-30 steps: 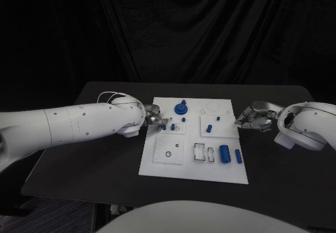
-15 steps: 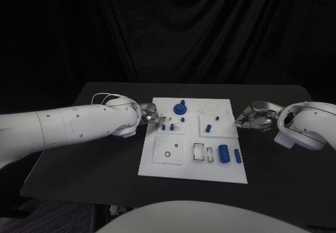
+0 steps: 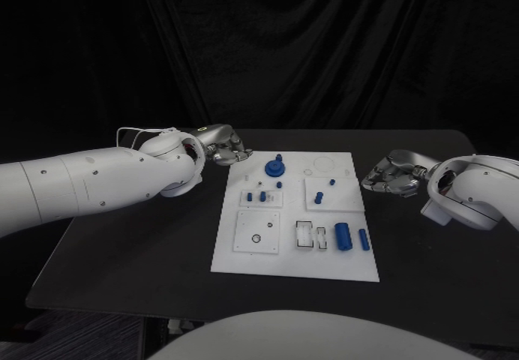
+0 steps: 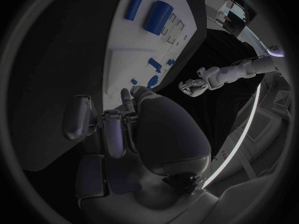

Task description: Assemble the parts on the task board

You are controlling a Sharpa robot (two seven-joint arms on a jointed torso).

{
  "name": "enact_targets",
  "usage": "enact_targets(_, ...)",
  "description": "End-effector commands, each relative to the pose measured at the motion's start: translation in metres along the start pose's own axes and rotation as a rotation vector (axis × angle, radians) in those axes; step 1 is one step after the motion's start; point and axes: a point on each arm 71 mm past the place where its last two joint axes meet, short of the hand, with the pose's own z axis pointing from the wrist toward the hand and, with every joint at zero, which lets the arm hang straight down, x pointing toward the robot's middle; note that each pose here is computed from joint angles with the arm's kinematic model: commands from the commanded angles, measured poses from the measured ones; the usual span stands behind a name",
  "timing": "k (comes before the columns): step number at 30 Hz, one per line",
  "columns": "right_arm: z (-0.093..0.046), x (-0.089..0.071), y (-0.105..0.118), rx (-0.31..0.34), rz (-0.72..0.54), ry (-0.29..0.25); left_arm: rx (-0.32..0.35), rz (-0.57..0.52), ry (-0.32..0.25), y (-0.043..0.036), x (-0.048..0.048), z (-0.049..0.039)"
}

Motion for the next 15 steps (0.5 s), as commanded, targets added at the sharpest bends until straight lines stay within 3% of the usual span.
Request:
enact_targets(1,0.0,-0.004,0.005,-0.053,0.004,-0.076,0.373,0.065,-0.096,-0.0257,-0.0095,0.0037)
enact_targets(4,0.0,-0.005,0.006,-0.062,0.005,-0.083,0.461,0.08,-0.059,-0.0321,-0.0077,0.0105)
enact_targets(8,0.0,-0.005,0.006,-0.066,0.005,-0.088,0.522,0.13,0.001,-0.0371,-0.0018,0.0196)
enact_targets(15,-0.001,-0.005,0.006,-0.068,0.006,-0.09,0.538,0.287,0.081,-0.0415,0.0172,0.0307)
